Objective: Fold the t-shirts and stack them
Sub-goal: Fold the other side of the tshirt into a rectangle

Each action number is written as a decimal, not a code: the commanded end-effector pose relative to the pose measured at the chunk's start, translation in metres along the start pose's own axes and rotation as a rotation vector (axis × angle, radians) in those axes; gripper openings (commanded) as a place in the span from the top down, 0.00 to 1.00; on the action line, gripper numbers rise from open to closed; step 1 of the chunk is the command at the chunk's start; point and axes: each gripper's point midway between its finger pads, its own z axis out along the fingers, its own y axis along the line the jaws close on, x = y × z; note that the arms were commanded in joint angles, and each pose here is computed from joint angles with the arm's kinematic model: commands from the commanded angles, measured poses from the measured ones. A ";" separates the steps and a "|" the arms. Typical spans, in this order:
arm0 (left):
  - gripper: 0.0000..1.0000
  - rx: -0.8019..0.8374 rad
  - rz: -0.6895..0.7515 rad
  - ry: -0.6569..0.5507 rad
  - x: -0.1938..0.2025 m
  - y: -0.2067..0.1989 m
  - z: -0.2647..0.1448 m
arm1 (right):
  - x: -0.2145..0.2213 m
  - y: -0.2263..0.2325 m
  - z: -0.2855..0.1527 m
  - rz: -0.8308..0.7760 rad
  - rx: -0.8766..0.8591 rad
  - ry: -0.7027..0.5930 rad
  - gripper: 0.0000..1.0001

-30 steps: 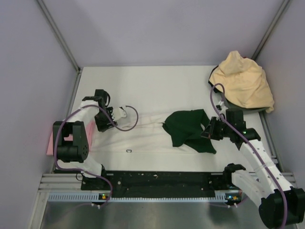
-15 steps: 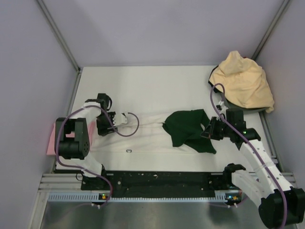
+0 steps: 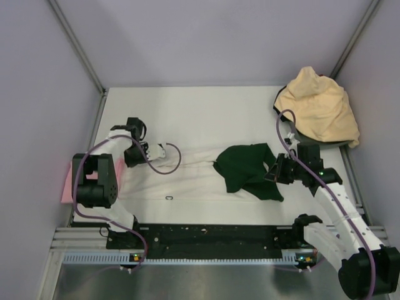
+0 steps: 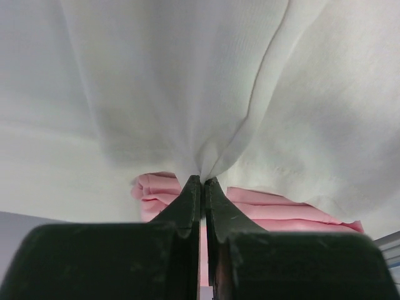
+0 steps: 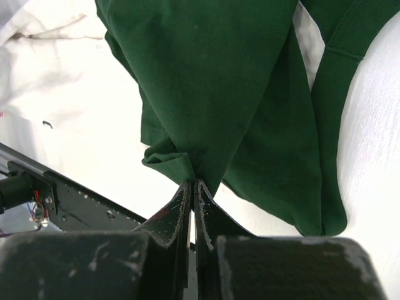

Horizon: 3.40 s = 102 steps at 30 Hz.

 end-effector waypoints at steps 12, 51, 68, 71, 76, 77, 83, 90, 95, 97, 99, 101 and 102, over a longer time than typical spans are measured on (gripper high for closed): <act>1.00 -0.501 -0.248 -0.123 -0.022 0.137 -0.086 | -0.079 0.050 -0.033 -0.091 -0.095 -0.137 1.00; 0.45 -0.280 0.121 -0.574 -0.189 0.019 -0.151 | -0.028 -0.019 0.014 0.130 0.018 0.038 1.00; 0.42 0.126 0.605 -0.755 -0.397 -0.209 -0.069 | -0.017 -0.032 0.035 0.182 0.020 0.060 1.00; 0.45 0.145 0.615 -0.699 -0.398 -0.211 -0.046 | -0.017 -0.032 0.034 0.178 0.018 0.054 1.00; 0.55 0.134 0.600 -0.662 -0.397 -0.210 -0.030 | -0.016 -0.029 0.031 0.169 0.007 0.047 1.00; 0.58 0.134 0.604 -0.657 -0.396 -0.211 -0.029 | -0.015 -0.030 0.031 0.168 0.007 0.048 1.00; 0.85 0.133 0.596 -0.647 -0.398 -0.212 -0.034 | -0.016 -0.028 0.030 0.164 -0.002 0.044 1.00; 0.82 0.155 0.597 -0.637 -0.396 -0.214 -0.039 | -0.016 -0.027 0.029 0.161 -0.008 0.044 1.00; 1.00 0.190 0.559 -0.630 -0.395 -0.215 -0.054 | -0.017 -0.024 0.026 0.160 -0.014 0.035 1.00; 1.00 0.211 0.528 -0.607 -0.385 -0.214 -0.062 | -0.017 -0.023 0.024 0.155 -0.014 0.032 1.00; 1.00 0.242 0.494 -0.608 -0.373 -0.210 -0.071 | -0.010 -0.021 0.022 0.163 -0.024 0.059 1.00; 1.00 0.298 0.443 -0.638 -0.359 -0.205 -0.089 | 0.005 -0.012 0.018 0.189 -0.063 0.112 1.00; 1.00 0.313 0.432 -0.645 -0.355 -0.205 -0.094 | 0.008 -0.009 0.015 0.202 -0.063 0.112 1.00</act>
